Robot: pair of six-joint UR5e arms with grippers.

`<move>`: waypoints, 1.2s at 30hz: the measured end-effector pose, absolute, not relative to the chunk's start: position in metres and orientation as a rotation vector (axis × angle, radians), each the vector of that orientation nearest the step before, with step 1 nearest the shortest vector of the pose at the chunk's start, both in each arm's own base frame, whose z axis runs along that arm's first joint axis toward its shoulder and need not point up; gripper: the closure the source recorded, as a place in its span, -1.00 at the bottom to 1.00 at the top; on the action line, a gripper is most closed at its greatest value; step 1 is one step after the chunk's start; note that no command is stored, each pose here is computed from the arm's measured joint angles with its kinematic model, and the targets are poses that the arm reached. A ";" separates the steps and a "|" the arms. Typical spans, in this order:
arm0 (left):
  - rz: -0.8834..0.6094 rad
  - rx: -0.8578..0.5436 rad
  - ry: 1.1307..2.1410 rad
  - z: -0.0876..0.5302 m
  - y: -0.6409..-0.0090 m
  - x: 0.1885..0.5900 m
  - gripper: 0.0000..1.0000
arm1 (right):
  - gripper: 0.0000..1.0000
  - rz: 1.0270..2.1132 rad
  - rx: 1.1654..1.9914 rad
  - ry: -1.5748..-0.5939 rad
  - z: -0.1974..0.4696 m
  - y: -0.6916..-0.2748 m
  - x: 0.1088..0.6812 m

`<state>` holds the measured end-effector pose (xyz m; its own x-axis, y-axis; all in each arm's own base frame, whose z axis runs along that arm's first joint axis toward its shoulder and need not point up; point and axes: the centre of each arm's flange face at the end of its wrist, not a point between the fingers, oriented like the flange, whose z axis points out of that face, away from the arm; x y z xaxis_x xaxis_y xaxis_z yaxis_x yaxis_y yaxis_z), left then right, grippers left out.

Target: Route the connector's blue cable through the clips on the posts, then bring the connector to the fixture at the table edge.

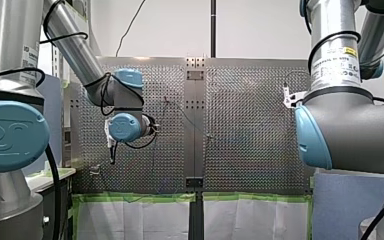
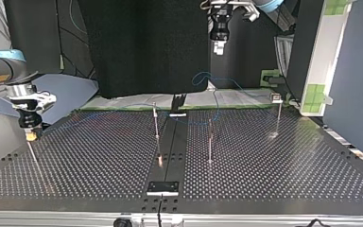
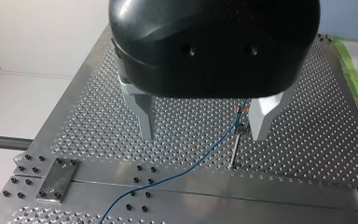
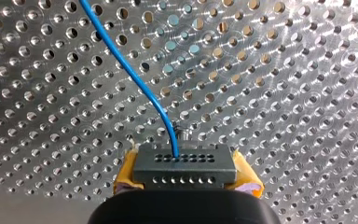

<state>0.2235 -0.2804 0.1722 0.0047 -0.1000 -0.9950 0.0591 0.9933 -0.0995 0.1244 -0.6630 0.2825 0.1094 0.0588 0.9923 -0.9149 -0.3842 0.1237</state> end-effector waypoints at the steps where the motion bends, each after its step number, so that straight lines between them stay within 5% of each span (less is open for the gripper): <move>1: -0.124 -0.032 1.561 0.172 -0.280 0.224 -1.00 | 1.00 1.416 1.520 -0.878 0.282 -0.663 0.124; 33: -0.119 -0.035 1.563 0.172 -0.279 0.225 -1.00 | 1.00 1.425 1.529 -0.909 0.288 -0.659 0.125; 35: -0.119 -0.035 1.563 0.172 -0.279 0.225 -1.00 | 0.91 1.425 1.528 -0.908 0.288 -0.660 0.125; 36: -0.119 -0.035 1.563 0.172 -0.279 0.225 -1.00 | 0.25 1.425 1.527 -0.907 0.289 -0.660 0.125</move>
